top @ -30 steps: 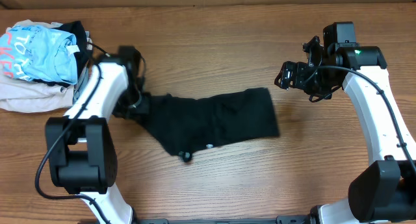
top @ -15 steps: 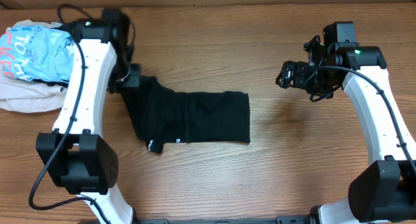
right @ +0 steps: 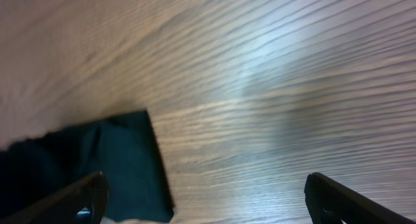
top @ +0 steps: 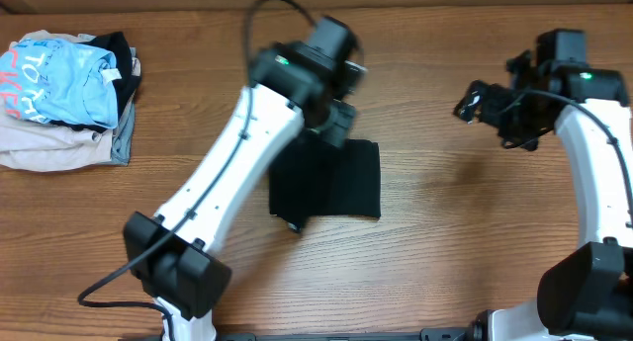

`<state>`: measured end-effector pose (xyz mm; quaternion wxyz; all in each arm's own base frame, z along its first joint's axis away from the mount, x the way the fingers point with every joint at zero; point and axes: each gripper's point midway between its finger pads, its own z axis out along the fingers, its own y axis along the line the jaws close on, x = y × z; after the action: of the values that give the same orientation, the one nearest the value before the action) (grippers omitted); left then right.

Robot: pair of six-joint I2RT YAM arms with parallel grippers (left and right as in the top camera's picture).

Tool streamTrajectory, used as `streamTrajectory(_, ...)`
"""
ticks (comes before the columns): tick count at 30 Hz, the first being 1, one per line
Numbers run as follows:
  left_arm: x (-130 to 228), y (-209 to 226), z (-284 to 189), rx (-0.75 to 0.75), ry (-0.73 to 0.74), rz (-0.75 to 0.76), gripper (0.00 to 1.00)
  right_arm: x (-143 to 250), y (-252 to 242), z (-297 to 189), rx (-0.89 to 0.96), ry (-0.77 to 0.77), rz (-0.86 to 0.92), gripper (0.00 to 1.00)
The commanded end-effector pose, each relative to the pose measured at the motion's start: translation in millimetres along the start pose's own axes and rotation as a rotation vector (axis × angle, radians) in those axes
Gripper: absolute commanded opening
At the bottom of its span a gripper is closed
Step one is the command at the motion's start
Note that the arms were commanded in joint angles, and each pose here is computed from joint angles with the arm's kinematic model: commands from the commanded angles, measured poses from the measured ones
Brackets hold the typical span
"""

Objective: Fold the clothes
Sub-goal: 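Grasp the folded black shirt with the left gripper and lift it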

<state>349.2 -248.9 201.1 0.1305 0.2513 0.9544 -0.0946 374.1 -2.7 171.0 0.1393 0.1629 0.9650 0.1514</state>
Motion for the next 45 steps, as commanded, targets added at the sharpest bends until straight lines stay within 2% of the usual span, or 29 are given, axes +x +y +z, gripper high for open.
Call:
streamTrajectory(1,-7.7,-45.3,4.7,0.092,-0.022,0.041,0.04,-21.3,-3.6,-43.1,-0.013,-0.127,0.026,1.00)
streamTrajectory(5,-6.1,-79.8,24.9,0.135,-0.001,0.107,0.04,-28.2,-19.6,-59.7,-0.002,-0.172,0.068,1.00)
streamTrajectory(11,-5.8,-103.9,70.9,0.151,0.045,0.152,0.04,-32.7,-39.6,-68.0,0.014,-0.197,0.119,1.00)
streamTrajectory(16,-9.6,-127.2,108.2,0.258,0.065,0.169,0.04,-35.3,-47.9,-71.0,0.020,-0.209,0.139,1.00)
streamTrajectory(17,-10.2,-130.1,112.2,0.275,0.066,0.171,0.09,-35.8,-48.9,-71.4,0.021,-0.211,0.141,1.00)
streamTrajectory(20,-11.1,-134.6,117.3,0.298,0.060,0.215,0.76,-37.7,-50.8,-72.4,0.022,-0.220,0.144,1.00)
streamTrajectory(21,-11.8,-134.1,117.4,0.294,0.055,0.225,0.93,-38.0,-50.8,-72.4,0.022,-0.221,0.144,1.00)
streamTrajectory(22,-13.1,-133.6,115.4,0.289,0.048,0.231,1.00,-38.7,-50.7,-72.6,0.021,-0.224,0.143,1.00)
streamTrajectory(27,-18.8,-122.9,88.4,0.241,0.037,0.245,1.00,-39.4,-50.6,-72.6,0.021,-0.227,0.142,1.00)
streamTrajectory(32,-11.3,-108.0,68.9,0.131,0.075,0.294,1.00,-39.4,-50.6,-72.6,0.021,-0.227,0.142,1.00)
streamTrajectory(37,5.0,-100.2,102.7,0.042,0.139,0.321,0.99,-38.4,-50.7,-72.4,0.021,-0.222,0.143,1.00)
streamTrajectory(45,30.7,-91.1,164.2,0.018,0.283,0.314,1.00,-36.6,-50.9,-72.0,0.025,-0.215,0.124,1.00)
